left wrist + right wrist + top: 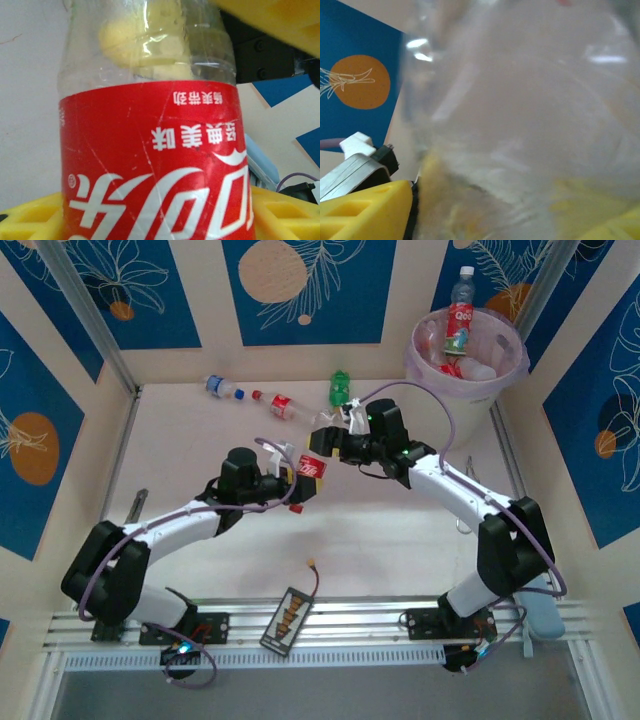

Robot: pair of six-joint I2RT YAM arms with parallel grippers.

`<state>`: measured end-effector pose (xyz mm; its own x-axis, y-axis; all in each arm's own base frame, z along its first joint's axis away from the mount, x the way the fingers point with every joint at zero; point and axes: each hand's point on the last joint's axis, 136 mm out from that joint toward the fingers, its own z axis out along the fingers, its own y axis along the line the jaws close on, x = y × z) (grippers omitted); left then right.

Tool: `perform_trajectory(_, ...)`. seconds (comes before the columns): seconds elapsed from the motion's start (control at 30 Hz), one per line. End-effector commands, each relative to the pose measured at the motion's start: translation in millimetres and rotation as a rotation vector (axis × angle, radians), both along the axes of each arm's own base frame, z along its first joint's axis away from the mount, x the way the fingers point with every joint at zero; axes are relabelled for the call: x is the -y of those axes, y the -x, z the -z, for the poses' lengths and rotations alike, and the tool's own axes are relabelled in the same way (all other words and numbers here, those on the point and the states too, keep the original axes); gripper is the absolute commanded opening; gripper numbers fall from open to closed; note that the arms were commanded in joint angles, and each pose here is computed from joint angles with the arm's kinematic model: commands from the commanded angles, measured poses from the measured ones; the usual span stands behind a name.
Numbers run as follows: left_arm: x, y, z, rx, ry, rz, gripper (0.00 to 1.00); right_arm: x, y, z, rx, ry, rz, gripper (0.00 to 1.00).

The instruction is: Put the plastic bottles in the bin

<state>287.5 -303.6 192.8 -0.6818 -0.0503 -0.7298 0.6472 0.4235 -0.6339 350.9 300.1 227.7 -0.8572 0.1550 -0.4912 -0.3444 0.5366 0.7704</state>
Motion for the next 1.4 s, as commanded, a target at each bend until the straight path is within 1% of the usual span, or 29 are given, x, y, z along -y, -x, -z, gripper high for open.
perform_trajectory(0.0,12.4,2.4,-23.0,0.053,0.055,0.05,0.65,-9.6,-2.1,-14.0,0.022,-0.03,-0.026,0.69)
perform_trajectory(0.1,12.7,2.2,-24.4,0.058,0.059,0.049,0.65,-10.2,-2.3,-12.4,0.022,-0.019,-0.029,0.63)
perform_trajectory(0.17,12.2,1.8,-24.5,0.056,0.058,0.044,0.67,-8.8,-2.6,-13.0,0.028,-0.01,-0.026,0.6)
perform_trajectory(0.23,11.2,2.1,-25.3,0.06,0.057,0.038,0.77,-6.2,-2.8,-15.4,0.041,0.002,-0.016,0.57)
perform_trajectory(0.27,10.4,2.1,-27.2,0.064,0.061,0.035,0.83,-4.2,-3.0,-18.2,0.05,0.009,-0.011,0.57)
perform_trajectory(0.3,9.6,2.7,-28.6,0.07,0.064,0.034,0.94,-1.8,-3.7,-21.6,0.062,0.018,-0.004,0.56)
perform_trajectory(0.33,8.8,2.9,-29.2,0.07,0.065,0.031,1.0,0.6,-4.6,-25.4,0.077,0.027,0.002,0.56)
perform_trajectory(0.4,6.9,4.9,-30.2,0.057,0.062,0.029,1.0,12.9,-11.0,-39.2,0.13,0.075,0.03,0.56)
perform_trajectory(0.47,1.8,6.8,-34.2,0.053,0.069,0.017,1.0,34.9,-22.3,-59.2,0.201,0.136,0.086,0.55)
perform_trajectory(0.53,-6.9,8.4,-40.3,0.06,0.078,-0.006,1.0,61.5,-34.0,-88.2,0.291,0.189,0.155,0.55)
perform_trajectory(0.6,-19.2,8.0,-45.2,0.07,0.07,-0.048,1.0,92.1,-45.6,-125.7,0.413,0.254,0.236,0.55)
perform_trajectory(0.73,-36.4,8.0,-44.2,0.095,0.005,-0.114,1.0,151.2,-62.0,-194.2,0.604,0.316,0.41,0.55)
perform_trajectory(0.87,-39.7,7.0,-37.9,0.088,-0.022,-0.131,1.0,205.1,-70.1,-256.8,0.806,0.395,0.615,0.55)
perform_trajectory(0.97,-37.1,3.7,-33.8,0.067,-0.022,-0.13,1.0,234.8,-76.0,-290.2,0.935,0.5,0.737,0.55)
perform_trajectory(1.07,-34.1,1.2,-32.3,0.053,-0.02,-0.123,1.0,254.4,-89.5,-309.7,1.024,0.644,0.804,0.55)
perform_trajectory(1.17,-33.6,-0.6,-32.1,0.052,-0.021,-0.127,1.0,268.4,-111.8,-314.8,1.089,0.805,0.824,0.56)
perform_trajectory(1.3,-33.4,-1.6,-29.0,0.045,-0.024,-0.13,1.0,282.7,-143.0,-309.2,1.153,1.006,0.826,0.55)
perform_trajectory(1.37,-33.6,-2.2,-24.6,0.045,-0.033,-0.129,1.0,291.6,-156.2,-303.4,1.164,1.071,0.824,0.54)
